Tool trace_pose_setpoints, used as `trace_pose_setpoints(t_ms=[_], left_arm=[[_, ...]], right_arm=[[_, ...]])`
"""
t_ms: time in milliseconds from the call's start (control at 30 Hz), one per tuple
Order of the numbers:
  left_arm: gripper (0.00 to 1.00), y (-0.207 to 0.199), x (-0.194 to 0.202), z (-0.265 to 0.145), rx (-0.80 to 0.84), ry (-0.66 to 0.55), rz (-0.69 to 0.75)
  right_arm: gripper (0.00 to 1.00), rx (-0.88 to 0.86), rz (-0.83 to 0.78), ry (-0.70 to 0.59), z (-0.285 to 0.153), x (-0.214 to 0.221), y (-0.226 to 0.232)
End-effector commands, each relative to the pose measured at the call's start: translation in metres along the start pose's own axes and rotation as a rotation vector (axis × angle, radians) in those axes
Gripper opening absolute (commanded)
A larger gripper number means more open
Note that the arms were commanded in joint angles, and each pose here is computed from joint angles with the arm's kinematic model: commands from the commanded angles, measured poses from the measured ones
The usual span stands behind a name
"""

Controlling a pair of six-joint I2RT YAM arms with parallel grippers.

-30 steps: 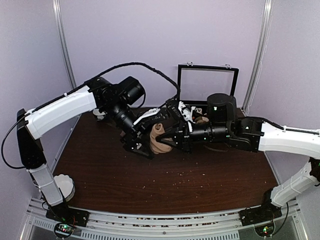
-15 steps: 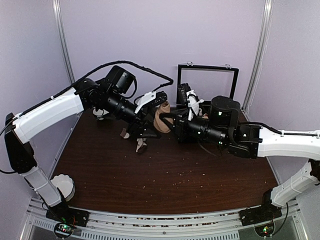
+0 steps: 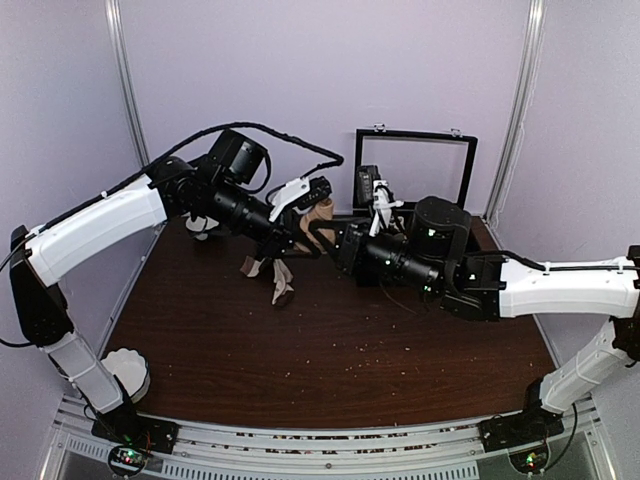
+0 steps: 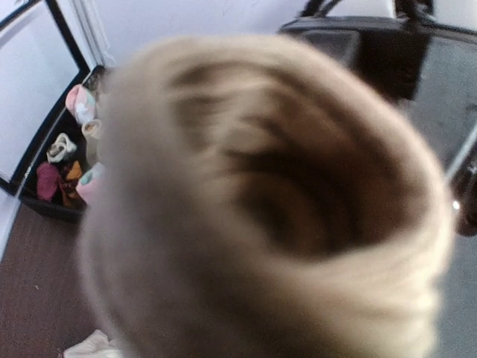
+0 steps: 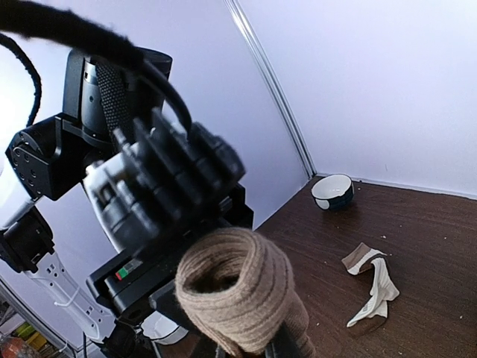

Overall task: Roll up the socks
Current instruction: Roll the sock.

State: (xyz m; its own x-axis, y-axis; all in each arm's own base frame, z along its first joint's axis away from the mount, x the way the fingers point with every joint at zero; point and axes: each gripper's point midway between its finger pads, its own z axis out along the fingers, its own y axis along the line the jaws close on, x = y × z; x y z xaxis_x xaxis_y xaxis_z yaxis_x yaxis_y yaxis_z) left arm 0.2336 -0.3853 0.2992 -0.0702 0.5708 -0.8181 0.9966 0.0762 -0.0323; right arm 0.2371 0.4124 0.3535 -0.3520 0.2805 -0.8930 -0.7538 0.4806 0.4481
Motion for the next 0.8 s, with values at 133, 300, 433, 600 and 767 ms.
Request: trace_pose_setpoints(t_ms=[133, 300, 433, 600, 767], left_arm=[[0.00, -0.014, -0.015, -0.013, 0.061, -0.062, 0.073], [0.00, -0.070, -0.024, -0.030, 0.395, -0.129, 0.077], [0.00, -0.098, -0.033, -0.045, 0.586, -0.176, 0.043], [0.00, -0.110, -0.037, -0.054, 0.679, -0.191, 0.019], [0.00, -0.109, -0.033, -0.050, 0.693, -0.177, 0.001]], right_arm=[[0.96, -0.071, 0.013, 0.028, -0.008, 0.009, 0.012], [1.00, -0.033, -0.132, 0.015, -0.029, 0.004, 0.003], [1.00, 0.076, 0.037, -0.173, -0.053, -0.031, -0.017], [1.00, -0.079, -0.040, -0.146, -0.072, -0.056, 0.005], [1.00, -0.339, -0.177, 0.021, -0.068, -0.048, 0.057]])
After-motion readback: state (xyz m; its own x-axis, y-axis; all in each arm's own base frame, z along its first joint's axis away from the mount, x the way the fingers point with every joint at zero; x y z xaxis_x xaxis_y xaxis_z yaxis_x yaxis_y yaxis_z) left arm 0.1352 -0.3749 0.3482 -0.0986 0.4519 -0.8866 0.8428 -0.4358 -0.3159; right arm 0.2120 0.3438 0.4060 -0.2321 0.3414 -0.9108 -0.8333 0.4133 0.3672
